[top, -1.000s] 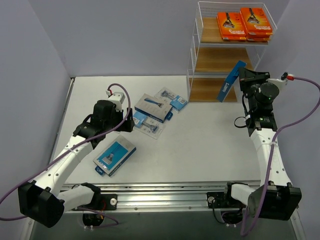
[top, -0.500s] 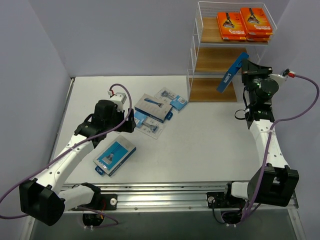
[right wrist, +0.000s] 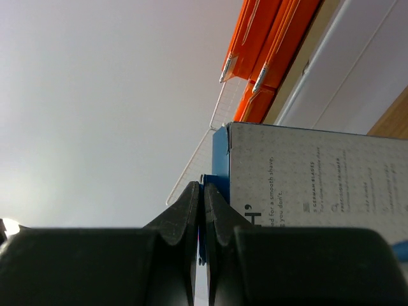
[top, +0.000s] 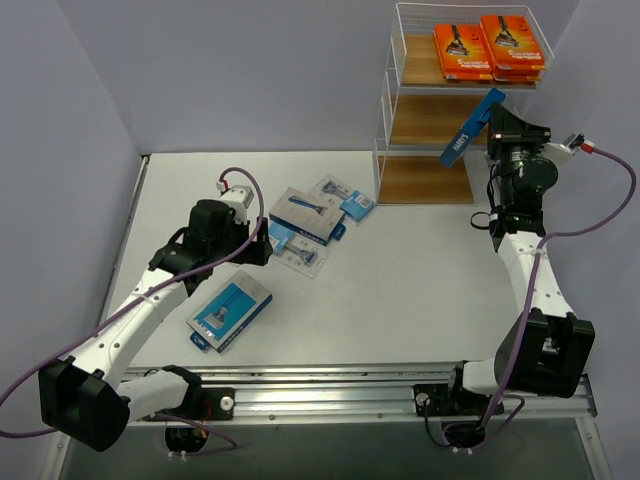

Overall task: Place and organize the shaving razors onto the shelf
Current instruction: Place the shaving razor onto shelf

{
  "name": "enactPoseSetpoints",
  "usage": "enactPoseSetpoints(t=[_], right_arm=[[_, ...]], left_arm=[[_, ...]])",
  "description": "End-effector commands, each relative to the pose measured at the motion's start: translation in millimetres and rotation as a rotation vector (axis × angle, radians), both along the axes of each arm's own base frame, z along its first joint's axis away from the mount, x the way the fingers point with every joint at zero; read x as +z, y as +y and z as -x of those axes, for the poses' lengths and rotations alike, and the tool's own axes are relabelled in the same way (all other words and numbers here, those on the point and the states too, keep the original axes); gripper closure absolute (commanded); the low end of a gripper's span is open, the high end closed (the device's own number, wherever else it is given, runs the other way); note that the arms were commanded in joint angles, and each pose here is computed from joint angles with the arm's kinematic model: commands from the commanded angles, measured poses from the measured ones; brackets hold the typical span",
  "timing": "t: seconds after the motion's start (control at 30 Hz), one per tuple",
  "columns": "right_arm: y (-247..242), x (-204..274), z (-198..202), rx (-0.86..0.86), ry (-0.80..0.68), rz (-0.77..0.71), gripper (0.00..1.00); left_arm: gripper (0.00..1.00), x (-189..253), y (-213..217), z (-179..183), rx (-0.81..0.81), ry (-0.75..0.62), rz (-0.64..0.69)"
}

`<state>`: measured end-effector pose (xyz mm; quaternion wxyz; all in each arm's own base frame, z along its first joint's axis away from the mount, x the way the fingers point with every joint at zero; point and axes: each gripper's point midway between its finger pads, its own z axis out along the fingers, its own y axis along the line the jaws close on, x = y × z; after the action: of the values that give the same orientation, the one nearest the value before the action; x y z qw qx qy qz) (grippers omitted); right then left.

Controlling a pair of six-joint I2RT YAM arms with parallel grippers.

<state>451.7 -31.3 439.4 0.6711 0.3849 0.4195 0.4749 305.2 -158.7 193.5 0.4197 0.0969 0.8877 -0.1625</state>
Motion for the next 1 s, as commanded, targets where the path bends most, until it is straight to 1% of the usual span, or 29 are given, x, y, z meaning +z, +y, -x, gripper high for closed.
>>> enactPoseSetpoints(t=[0.0,0.07,0.23,0.37,0.43,0.47,0.5,0.67,0.83,0.87,0.97], right_arm=[[6,56,21,0.033,-0.206,0.026,1.0],[7,51,21,0.04,-0.196,0.03,1.0],[15,25,17,0.065,-0.078,0.077,1.0],[23,11,27,0.095,-0.027,0.1,1.0],[25,-6,29,0.098,0.029,0.119,1.0],[29,-5,36,0.111,0.03,0.132,1.0],[30,-14,37,0.115,0.062,0.132,1.0],[41,-43,56,0.15,0.136,0.153,1.0],[58,-79,65,0.201,0.228,0.204,1.0],[61,-93,66,0.212,0.263,0.213,1.0],[73,-119,69,0.263,0.323,0.225,1.0]], left_arm=[[0.05,28,-9,-7,-0.012,-0.057,0.05],[0.05,27,-9,-7,-0.014,-0.055,0.05],[0.05,26,-11,-7,-0.018,-0.049,0.055],[0.05,26,-11,-7,-0.021,-0.048,0.057],[0.05,27,-12,-7,-0.021,-0.05,0.057],[0.05,27,-12,-6,-0.022,-0.048,0.058],[0.05,27,-12,-6,-0.022,-0.048,0.058],[0.05,25,-12,-7,-0.022,-0.044,0.056],[0.06,25,-11,-7,-0.019,-0.043,0.051],[0.06,25,-11,-7,-0.017,-0.045,0.049],[0.06,25,-9,-8,-0.013,-0.044,0.044]])
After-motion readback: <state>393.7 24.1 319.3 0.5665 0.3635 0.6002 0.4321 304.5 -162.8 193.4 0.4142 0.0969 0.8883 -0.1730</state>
